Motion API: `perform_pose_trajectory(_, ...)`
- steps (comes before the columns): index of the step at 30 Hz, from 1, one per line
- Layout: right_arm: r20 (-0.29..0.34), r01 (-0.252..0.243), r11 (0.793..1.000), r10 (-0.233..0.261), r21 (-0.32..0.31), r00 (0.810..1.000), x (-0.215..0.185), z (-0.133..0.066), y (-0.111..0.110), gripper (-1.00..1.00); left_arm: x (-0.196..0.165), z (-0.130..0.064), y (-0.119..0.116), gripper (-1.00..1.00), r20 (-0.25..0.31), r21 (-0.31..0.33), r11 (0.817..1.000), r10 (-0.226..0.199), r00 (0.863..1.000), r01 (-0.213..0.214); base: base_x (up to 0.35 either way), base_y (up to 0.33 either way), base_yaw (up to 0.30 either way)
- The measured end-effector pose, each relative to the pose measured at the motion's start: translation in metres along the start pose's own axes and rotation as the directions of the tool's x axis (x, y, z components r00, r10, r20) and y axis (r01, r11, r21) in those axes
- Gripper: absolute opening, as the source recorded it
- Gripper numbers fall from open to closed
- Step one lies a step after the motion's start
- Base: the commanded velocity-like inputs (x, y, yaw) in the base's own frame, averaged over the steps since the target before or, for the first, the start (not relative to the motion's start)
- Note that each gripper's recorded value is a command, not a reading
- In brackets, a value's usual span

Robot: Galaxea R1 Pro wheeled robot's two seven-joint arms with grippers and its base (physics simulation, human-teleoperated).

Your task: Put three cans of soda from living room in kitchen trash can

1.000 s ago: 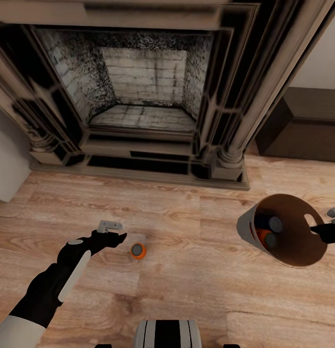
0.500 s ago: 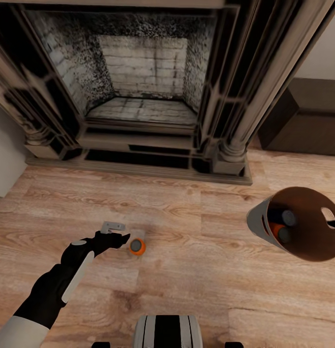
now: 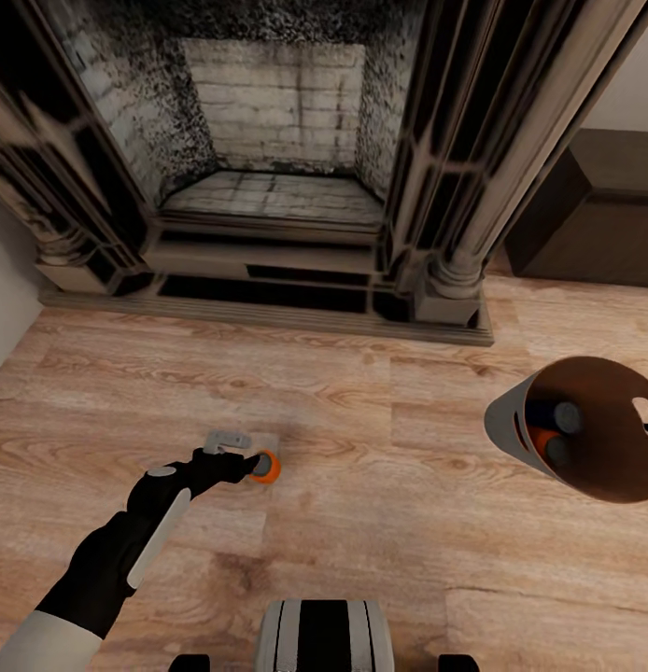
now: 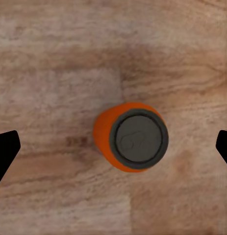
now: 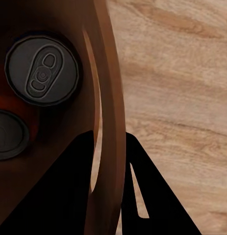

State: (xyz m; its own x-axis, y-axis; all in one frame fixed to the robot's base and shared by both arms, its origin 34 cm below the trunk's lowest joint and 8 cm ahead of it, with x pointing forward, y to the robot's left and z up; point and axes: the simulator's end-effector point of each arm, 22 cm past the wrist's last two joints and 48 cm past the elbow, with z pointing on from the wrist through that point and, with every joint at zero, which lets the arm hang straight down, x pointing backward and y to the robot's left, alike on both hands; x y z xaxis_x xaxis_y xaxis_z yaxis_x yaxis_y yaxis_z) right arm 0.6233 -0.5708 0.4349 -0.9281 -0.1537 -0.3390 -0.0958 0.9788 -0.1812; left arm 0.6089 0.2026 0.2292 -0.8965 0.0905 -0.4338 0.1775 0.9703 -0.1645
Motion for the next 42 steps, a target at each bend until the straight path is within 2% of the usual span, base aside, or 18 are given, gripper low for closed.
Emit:
perform_pose_trajectory(13, -0.052, 0.016, 1.000, -0.016, 0.005, 0.999, 0.020, 0.031, 0.002, -1.00, 0.043, 0.032, -0.009, 1.00, -0.067, 0.020, 1.000, -0.006, 0.998, 0.008, 0.000, 0.000, 0.000)
perform_pose_trajectory(21, -0.068, 0.019, 1.000, -0.019, 0.004, 0.998, 0.025, 0.037, 0.004, -1.00, 0.049, 0.035, -0.011, 1.00, -0.078, 0.023, 1.000, -0.012, 0.997, 0.014, 0.008, 0.000, 0.000)
perform_pose_trajectory(30, -0.081, 0.023, 1.000, -0.023, 0.005, 0.996, 0.029, 0.042, 0.004, -1.00, 0.055, 0.038, -0.011, 1.00, -0.089, 0.027, 0.999, -0.015, 0.996, 0.017, 0.157, 0.000, 0.000)
perform_pose_trajectory(42, -0.088, 0.029, 1.000, -0.028, 0.003, 0.996, 0.031, 0.044, 0.006, -1.00, 0.050, 0.039, -0.013, 1.00, -0.061, 0.029, 0.999, -0.011, 0.998, 0.013, 0.023, 0.000, 0.000)
